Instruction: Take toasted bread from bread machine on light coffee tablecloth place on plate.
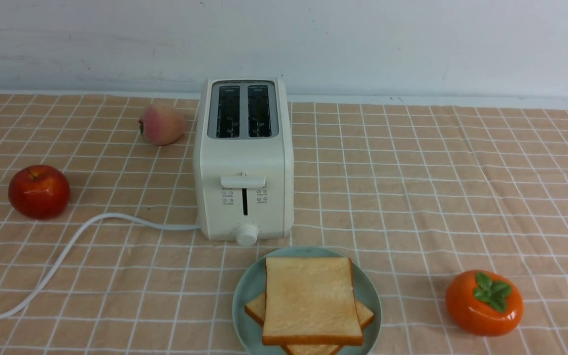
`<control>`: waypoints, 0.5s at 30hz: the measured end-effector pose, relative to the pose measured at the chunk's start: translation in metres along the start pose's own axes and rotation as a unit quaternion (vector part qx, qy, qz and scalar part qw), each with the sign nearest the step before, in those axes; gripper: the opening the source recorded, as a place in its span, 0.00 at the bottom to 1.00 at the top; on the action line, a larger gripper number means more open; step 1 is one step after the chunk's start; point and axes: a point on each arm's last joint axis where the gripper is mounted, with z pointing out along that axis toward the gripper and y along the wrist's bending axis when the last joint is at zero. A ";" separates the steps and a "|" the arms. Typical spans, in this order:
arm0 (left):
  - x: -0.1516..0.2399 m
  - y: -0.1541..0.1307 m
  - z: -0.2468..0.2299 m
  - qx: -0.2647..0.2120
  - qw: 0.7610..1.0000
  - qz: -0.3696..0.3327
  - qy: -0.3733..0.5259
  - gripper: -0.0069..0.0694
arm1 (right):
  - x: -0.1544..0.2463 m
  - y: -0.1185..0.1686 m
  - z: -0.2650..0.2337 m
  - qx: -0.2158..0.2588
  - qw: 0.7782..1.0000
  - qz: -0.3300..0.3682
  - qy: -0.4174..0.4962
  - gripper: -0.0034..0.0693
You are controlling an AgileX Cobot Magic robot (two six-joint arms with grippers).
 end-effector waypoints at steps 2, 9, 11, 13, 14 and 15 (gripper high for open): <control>0.000 0.000 0.000 0.000 1.000 0.000 0.000 0.11 | 0.000 0.000 0.000 0.000 1.000 0.000 0.000 0.15; 0.000 0.000 0.000 0.000 1.000 0.000 0.000 0.11 | -0.001 -0.005 0.000 0.045 0.999 0.004 -0.006 0.16; 0.000 0.000 0.000 0.000 1.000 0.000 0.000 0.11 | -0.001 -0.008 -0.002 0.075 0.997 0.011 -0.012 0.17; 0.000 0.000 0.000 0.000 1.000 0.000 0.000 0.11 | -0.002 -0.011 -0.003 0.109 0.994 0.013 -0.018 0.17; 0.000 0.000 0.000 0.000 1.000 0.000 0.000 0.11 | -0.001 -0.013 -0.003 0.132 0.991 0.007 -0.018 0.17; 0.000 0.000 0.000 0.000 1.000 0.000 0.000 0.11 | -0.001 -0.015 -0.004 0.146 0.989 0.004 -0.017 0.17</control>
